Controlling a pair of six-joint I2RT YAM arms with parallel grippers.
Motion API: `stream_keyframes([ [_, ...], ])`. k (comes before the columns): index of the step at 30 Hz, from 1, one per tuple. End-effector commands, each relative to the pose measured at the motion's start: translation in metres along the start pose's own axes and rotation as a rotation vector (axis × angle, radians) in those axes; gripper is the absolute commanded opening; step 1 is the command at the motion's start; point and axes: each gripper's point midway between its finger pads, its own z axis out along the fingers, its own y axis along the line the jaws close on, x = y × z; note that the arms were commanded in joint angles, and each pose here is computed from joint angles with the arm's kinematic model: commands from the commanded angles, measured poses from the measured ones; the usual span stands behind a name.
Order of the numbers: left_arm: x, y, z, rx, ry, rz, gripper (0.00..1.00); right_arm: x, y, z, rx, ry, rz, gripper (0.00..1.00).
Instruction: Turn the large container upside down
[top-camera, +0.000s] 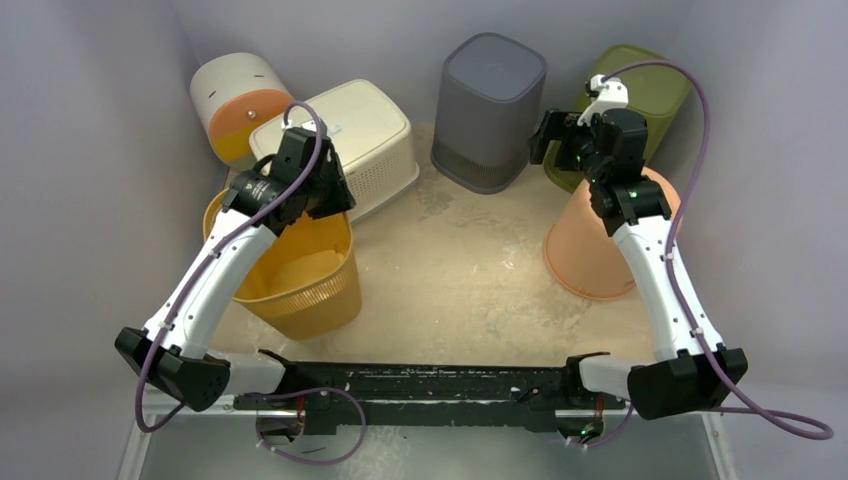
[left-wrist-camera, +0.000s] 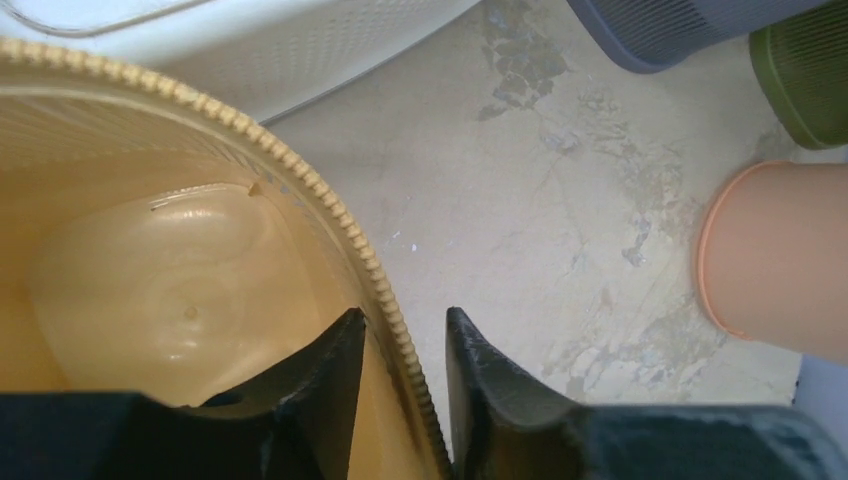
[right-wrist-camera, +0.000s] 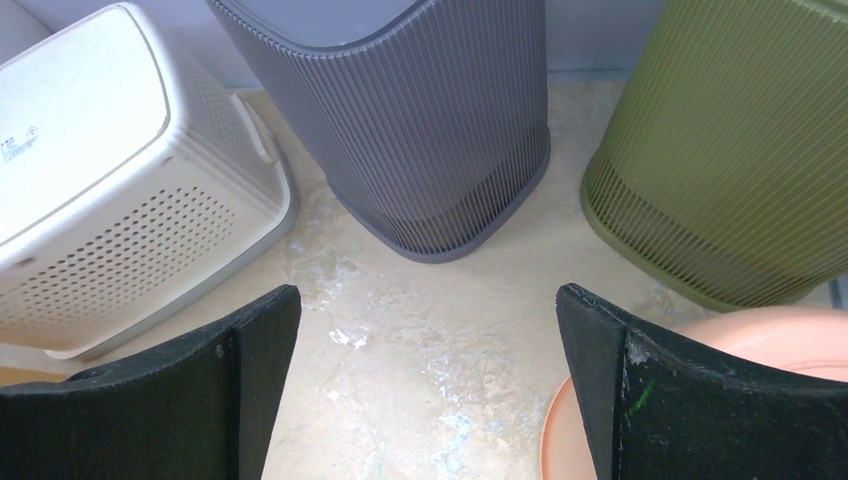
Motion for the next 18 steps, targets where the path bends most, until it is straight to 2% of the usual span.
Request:
stream_keyframes([
  [1, 0.012, 0.027, 0.007, -0.109, 0.014, 0.06, 0.16, -0.014, 0.001, -0.014, 0.0, -0.06, -0.01, 1.0],
  [2, 0.016, 0.03, 0.009, -0.122, 0.025, 0.07, 0.0, -0.014, 0.0, -0.014, 0.004, -0.062, -0.011, 1.0],
  [5, 0.018, 0.028, 0.008, -0.107, 0.036, 0.084, 0.0, -0.011, -0.002, -0.016, 0.01, -0.061, -0.009, 1.0],
  [9, 0.002, -0.003, -0.01, -0.006, -0.034, 0.066, 0.0, -0.01, -0.004, -0.016, 0.023, -0.064, -0.006, 1.0],
  [18, -0.039, -0.151, -0.075, 0.468, -0.133, -0.061, 0.0, -0.012, -0.01, -0.011, 0.061, -0.063, 0.0, 1.0],
])
